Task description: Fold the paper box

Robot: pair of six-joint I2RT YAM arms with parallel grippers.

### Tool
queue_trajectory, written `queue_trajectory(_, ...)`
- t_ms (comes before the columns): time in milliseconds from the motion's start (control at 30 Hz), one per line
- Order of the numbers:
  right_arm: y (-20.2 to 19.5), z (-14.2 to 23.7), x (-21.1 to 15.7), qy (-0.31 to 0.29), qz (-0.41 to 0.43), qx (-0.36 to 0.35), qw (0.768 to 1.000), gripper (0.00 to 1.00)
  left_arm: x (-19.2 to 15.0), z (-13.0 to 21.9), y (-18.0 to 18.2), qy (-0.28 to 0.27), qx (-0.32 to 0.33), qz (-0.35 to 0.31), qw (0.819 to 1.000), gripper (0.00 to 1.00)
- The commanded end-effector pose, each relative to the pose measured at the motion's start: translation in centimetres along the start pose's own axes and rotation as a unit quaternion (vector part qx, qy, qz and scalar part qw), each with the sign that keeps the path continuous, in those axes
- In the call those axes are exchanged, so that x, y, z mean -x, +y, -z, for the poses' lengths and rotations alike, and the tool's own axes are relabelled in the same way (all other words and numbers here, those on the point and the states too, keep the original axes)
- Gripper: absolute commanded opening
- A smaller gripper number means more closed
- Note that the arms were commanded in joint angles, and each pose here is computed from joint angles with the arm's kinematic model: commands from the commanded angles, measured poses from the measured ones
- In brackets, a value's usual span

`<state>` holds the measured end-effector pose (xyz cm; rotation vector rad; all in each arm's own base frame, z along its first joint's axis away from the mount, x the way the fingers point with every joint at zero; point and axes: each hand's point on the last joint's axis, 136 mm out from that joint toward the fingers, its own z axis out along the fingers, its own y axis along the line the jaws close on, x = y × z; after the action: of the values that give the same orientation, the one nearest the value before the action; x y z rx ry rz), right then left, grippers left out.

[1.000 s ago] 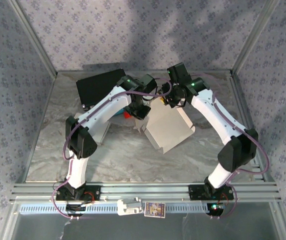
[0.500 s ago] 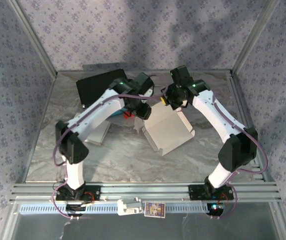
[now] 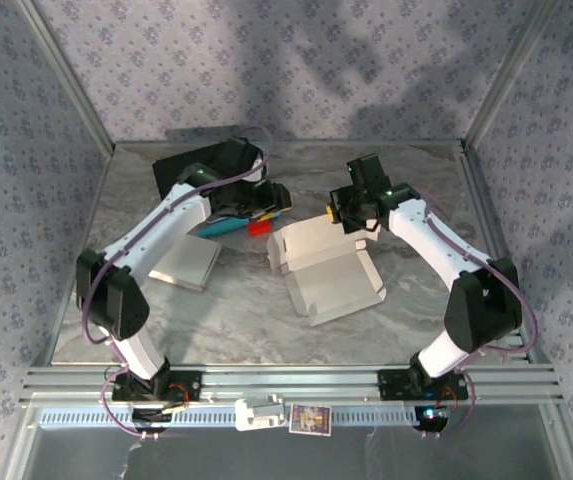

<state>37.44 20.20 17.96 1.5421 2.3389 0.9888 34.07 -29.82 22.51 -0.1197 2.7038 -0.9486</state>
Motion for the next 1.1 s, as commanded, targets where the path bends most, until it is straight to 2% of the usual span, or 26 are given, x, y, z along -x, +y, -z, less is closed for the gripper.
queue_trajectory(0,1.2,1.1,-0.2,0.005,-0.017,0.032,0.999,0.00,-0.2,-0.9,-1.5,0.015,-0.026,0.020,0.999,0.48)
queue_trajectory(200,1.1,1.1,0.1,0.006,-0.024,0.032,0.999,0.00,-0.9,-2.0,-0.5,0.029,-0.001,0.024,0.999,0.48)
queue_trajectory(600,1.0,0.7,0.3,0.010,-0.031,0.031,0.999,0.00,-2.0,-2.6,-0.6,0.040,-0.009,0.031,0.999,0.48)
queue_trajectory(933,0.3,0.6,-0.1,0.009,-0.033,0.030,0.999,0.00,-0.8,-2.9,-1.4,0.007,-0.026,0.031,0.999,0.48)
queue_trajectory(1067,-0.3,0.3,0.5,0.006,-0.027,0.030,0.999,0.00,-0.3,-2.0,0.0,-0.011,-0.013,0.033,0.999,0.52)
